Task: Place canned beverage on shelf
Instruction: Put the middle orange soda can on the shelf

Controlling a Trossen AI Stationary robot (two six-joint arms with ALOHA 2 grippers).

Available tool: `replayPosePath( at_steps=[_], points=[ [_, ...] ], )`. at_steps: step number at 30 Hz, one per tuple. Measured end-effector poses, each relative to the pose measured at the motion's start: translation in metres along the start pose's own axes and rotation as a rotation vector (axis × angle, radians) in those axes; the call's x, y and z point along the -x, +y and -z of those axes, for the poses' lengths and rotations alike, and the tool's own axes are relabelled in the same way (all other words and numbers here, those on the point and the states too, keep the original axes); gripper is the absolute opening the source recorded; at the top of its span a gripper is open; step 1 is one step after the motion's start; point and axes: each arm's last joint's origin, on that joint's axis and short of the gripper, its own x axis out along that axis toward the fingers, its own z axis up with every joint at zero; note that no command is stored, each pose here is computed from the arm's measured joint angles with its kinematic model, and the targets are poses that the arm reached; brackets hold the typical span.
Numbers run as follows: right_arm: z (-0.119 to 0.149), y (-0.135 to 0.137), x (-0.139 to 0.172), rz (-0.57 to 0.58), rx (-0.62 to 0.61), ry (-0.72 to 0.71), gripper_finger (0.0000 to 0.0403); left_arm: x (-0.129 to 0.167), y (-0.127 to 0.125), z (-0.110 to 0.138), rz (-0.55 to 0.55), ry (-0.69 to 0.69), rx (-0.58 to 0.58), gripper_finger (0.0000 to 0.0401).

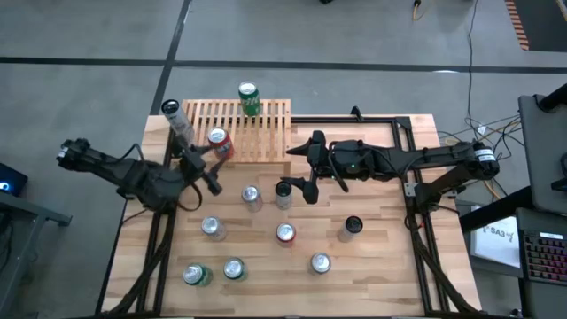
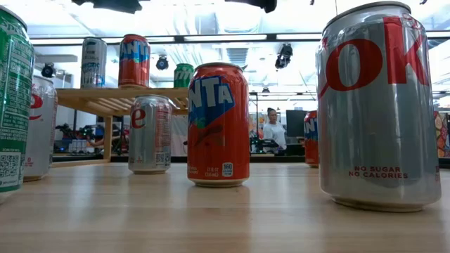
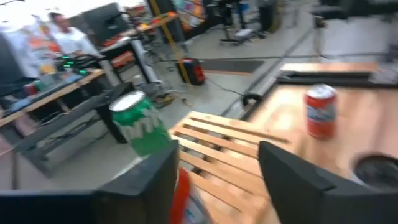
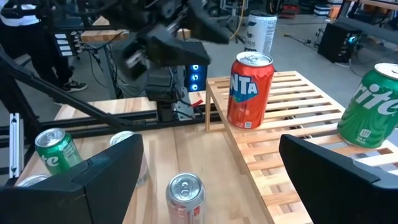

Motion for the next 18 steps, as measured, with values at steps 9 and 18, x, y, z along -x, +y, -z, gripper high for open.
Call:
replayPosePath(
  at_steps=[9,18],
  points=[
    [0.009,0.001,-0.002,-0.002,0.005,0.024,0.0364,0.013,-0.002,0.033,0.031,0.154,0.036,0.0013],
    [0.014,0.001,-0.003,-0.001,0.013,0.04,0.0364,0.007,-0.011,0.057,-0.033,0.179,0.096,0.0002]
  ],
)
